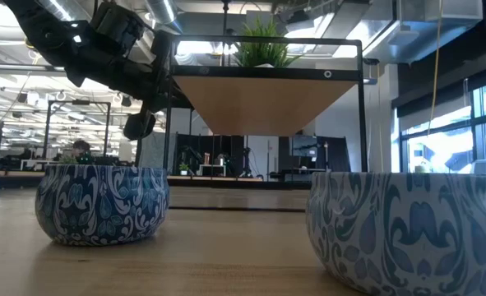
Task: Pick & Place candle stick holders
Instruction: Put the left candle holder on the shelf, then put the left blue scented candle on the shelf
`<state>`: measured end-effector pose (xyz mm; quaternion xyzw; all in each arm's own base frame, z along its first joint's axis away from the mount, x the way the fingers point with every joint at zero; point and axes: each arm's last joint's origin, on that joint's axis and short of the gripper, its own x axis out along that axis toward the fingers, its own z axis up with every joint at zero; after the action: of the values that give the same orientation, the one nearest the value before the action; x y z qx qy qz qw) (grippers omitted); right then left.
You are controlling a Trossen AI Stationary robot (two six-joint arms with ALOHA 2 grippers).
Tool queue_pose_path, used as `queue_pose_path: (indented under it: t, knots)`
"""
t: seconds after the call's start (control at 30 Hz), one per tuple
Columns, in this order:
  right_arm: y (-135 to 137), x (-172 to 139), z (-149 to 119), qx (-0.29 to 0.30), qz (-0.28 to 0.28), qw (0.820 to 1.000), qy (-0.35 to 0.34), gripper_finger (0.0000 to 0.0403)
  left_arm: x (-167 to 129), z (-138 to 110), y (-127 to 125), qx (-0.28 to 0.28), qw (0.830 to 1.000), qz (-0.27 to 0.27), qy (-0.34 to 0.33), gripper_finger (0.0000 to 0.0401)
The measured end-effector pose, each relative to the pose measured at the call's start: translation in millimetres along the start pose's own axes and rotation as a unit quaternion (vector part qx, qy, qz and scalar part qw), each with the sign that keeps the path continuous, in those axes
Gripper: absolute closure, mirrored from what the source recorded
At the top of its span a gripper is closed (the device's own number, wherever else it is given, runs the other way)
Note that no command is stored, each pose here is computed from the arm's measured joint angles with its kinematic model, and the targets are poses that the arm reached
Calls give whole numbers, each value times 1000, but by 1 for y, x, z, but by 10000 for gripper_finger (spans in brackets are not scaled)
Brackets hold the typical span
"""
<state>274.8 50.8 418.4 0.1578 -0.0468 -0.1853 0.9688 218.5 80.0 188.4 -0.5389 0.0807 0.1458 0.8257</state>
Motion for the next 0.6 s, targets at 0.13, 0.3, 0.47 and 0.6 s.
queue_pose_path:
  t: [0.13, 0.3, 0.47, 0.6]
  knots:
    - [0, 0, 0, 0, 6, 1000, 2, 231, -3, 10, 6, -7, 1000, 16, -22, 399]
    - [1, -1, 3, 8, 18, 1000, -7, 231, -15, 26, 10, -12, 997, 36, -72, 399]
    - [1, -6, 12, 21, 52, 998, -20, 231, -29, 30, -3, -6, 994, 13, -104, 399]
    - [-2, -13, 23, 22, 86, 995, -34, 231, -37, 25, -22, 7, 993, -9, -120, 399]
